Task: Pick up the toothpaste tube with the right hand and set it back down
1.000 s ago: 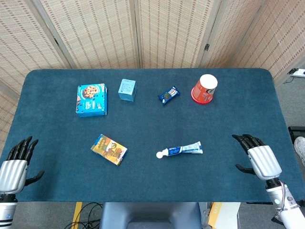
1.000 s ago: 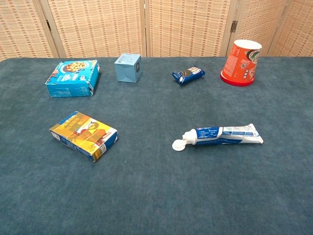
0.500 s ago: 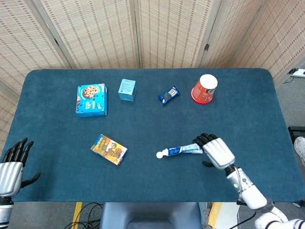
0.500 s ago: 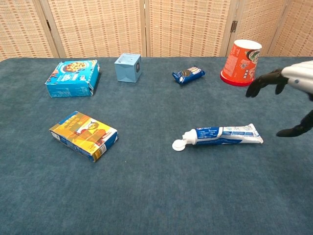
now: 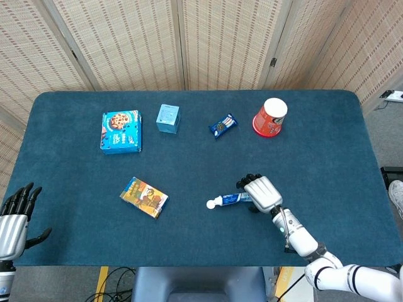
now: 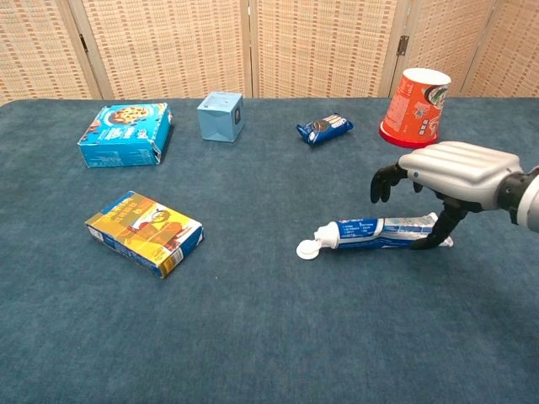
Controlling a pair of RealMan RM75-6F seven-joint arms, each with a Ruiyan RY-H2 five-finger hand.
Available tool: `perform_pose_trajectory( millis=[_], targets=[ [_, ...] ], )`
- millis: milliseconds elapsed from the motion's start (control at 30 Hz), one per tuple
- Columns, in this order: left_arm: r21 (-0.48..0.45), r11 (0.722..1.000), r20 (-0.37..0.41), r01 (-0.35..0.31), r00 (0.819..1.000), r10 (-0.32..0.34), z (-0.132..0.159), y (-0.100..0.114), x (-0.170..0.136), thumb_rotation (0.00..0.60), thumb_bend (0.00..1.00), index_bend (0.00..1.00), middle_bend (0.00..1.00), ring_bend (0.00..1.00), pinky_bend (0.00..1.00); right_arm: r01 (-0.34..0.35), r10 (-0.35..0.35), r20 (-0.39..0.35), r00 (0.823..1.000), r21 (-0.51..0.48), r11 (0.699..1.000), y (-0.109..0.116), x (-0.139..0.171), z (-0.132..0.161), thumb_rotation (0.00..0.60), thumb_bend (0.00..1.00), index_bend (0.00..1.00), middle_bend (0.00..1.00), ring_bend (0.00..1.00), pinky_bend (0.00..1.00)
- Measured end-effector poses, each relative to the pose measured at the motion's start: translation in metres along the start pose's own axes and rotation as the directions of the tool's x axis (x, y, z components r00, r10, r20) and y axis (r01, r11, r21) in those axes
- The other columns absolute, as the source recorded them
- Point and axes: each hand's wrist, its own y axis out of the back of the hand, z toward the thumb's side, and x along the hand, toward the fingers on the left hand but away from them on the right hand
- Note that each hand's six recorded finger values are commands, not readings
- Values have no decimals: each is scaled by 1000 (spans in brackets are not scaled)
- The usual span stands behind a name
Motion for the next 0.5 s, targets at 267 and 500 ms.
perform_pose_trajectory(
  millis=[267,500],
  targets=[
    [2,1000,1,2,1000,-2,1,-1,1,600,205,28,14,0,147,-22,22,-10,1000,-11,1000,-8,-19,13,600,294,341,382,263,363],
    [-4,1000,2,7,1000,-7,0,-3,1,600,204,37,14,0,147,-32,32,-11,999,-14,999,-10,-28,20,600,337,376,404,279,370]
  ],
)
